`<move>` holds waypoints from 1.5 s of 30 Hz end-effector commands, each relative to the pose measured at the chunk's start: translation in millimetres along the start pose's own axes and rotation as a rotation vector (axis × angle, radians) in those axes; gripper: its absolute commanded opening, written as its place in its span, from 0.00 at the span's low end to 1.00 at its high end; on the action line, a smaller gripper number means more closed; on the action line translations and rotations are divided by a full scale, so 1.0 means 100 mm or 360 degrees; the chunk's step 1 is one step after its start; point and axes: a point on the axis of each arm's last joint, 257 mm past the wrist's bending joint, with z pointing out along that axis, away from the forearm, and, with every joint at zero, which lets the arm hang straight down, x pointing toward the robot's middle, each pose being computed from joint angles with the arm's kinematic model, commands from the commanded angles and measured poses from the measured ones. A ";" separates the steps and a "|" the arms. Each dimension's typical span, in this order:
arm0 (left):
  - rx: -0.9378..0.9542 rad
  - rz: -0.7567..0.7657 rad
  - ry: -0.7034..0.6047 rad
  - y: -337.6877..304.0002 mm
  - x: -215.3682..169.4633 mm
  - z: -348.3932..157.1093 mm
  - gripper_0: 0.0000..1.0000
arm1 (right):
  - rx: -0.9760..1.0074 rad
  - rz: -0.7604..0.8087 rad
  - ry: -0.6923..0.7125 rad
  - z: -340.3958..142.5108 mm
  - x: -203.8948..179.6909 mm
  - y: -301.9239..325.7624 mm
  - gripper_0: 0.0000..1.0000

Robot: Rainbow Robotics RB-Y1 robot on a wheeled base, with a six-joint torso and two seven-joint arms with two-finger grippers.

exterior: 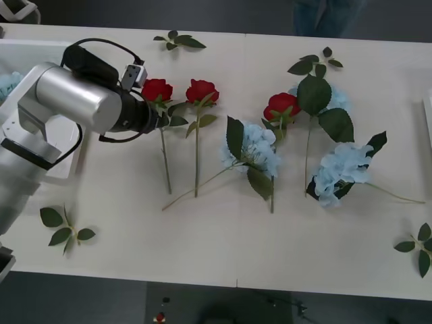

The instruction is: Put the red flowers into the right box and the blue flowers into the left box

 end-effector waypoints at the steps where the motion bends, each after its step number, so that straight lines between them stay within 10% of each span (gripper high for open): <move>1: -0.0083 -0.0056 -0.0100 -0.14 -0.26 0.02 1.00 | -0.0078 -0.0258 0.0021 -0.29 0.02 -0.07 1.00; 17: -0.0191 -0.0050 0.0001 -0.31 0.19 0.48 1.00 | -0.0708 -0.0648 0.0004 -0.23 0.36 1.20 1.00; 24: -0.0174 -0.0055 0.0037 -0.35 0.29 0.52 0.01 | -0.0757 -0.0666 -0.0074 0.11 0.16 1.53 1.00; 25: -0.0171 -0.0052 0.0033 -0.36 0.28 0.52 0.00 | -0.0761 -0.0674 -0.0076 0.15 0.15 1.57 1.00; 33: -0.0055 -0.0083 -0.0097 -0.54 0.06 0.52 0.02 | -0.0729 -0.0794 -0.0086 0.41 0.17 1.86 1.00; 35: -0.0034 -0.0085 -0.0149 -0.56 -0.03 0.51 0.68 | -0.0731 -0.0794 -0.0103 0.47 0.17 1.94 1.00; 45: -0.0071 -0.0085 -0.0184 -0.43 -0.08 0.49 0.71 | -0.0739 -0.0833 -0.0127 0.63 0.09 2.16 1.00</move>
